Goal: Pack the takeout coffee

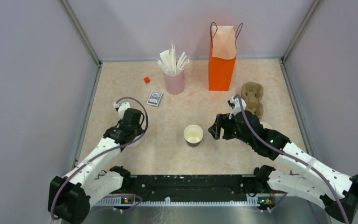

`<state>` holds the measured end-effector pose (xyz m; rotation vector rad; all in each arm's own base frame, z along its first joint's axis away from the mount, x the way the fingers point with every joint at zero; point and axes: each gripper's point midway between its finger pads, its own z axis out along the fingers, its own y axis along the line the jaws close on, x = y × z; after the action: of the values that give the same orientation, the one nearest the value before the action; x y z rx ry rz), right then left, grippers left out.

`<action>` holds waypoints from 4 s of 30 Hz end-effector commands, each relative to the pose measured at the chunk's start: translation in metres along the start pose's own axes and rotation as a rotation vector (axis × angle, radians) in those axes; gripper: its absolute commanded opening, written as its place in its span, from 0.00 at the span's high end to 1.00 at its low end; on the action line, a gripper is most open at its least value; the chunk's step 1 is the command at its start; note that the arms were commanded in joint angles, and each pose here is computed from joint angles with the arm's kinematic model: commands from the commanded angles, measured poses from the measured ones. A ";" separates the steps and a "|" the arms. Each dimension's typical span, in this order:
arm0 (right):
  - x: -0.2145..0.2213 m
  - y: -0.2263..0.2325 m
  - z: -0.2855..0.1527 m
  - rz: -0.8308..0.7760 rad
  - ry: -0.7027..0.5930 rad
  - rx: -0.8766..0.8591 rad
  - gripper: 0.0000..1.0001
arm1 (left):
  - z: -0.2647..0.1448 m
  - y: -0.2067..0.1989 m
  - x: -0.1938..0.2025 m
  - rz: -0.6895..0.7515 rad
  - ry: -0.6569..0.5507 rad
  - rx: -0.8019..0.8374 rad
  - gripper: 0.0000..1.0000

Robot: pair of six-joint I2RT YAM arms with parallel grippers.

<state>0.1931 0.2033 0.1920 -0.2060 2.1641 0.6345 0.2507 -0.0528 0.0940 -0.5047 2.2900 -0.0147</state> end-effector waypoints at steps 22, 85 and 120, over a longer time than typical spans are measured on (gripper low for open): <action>0.000 0.000 -0.006 0.015 -0.019 -0.009 0.28 | 0.015 0.011 0.008 -0.019 -0.025 -0.052 0.82; -0.102 0.188 -0.056 -0.930 -1.167 -0.527 0.06 | -0.307 -0.163 -0.060 0.020 0.022 1.691 1.00; -0.076 0.207 -0.038 -1.067 -1.068 -0.617 0.18 | -0.301 -0.163 -0.053 0.047 0.052 1.678 1.00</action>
<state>0.1507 0.3552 0.3228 -1.0334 0.6720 0.5095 0.1345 -0.2277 0.3590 0.4001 1.5950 -1.7172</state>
